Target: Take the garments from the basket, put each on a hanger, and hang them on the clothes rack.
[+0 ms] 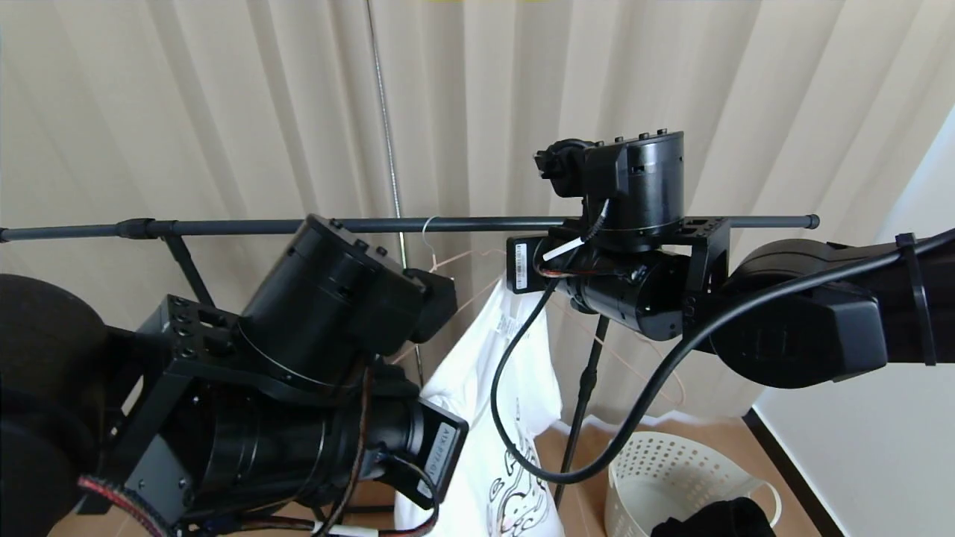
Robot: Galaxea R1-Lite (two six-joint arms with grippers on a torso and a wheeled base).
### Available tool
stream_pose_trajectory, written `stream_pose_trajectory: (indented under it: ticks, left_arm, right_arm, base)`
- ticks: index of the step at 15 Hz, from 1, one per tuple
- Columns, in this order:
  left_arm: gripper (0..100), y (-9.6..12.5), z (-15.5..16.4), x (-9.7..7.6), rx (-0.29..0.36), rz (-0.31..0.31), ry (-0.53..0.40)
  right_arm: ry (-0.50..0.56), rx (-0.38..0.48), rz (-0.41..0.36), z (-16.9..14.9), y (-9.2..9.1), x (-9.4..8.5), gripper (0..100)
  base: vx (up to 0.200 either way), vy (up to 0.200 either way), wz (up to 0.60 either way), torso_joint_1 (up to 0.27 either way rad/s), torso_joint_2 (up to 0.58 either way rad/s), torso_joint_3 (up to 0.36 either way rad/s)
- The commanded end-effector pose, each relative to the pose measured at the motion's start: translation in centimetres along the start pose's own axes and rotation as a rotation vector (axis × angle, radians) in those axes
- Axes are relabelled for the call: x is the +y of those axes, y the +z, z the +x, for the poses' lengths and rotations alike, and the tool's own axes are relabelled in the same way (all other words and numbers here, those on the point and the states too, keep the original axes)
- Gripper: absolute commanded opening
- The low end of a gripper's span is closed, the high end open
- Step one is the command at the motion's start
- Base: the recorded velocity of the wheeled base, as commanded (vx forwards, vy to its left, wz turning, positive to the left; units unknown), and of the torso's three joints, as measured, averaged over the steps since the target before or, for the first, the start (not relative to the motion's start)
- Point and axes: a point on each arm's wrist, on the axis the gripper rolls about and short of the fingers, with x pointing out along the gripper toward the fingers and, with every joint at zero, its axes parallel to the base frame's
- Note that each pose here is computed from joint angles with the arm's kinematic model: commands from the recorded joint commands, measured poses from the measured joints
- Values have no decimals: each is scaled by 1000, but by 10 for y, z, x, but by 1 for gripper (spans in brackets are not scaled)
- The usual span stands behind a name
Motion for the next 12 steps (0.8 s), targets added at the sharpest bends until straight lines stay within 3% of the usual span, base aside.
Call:
stream_pose_trajectory:
  ticks: [1,4,7,12]
  left_arm:
    - [0,2,10,-21,10,-7,-41]
    - [0,4,18,-29,19,-27,-50]
    - [0,5,17,-24,1,-36,-3]
    - [0,14,22,15,-28,-122,182]
  right_arm:
    - [5,8,22,3,-4,4,0]
    - [7,7,53,2,-4,4,0]
    - [4,3,81,-7,1,-1,0]
    - [-61,16,90,-31,0,-36,0]
  base:
    - [0,0,0,0,0,0]
    - [0,0,0,0,0,0]
    - [0,0,0,0,0,0]
    - [0,0,0,0,0,0]
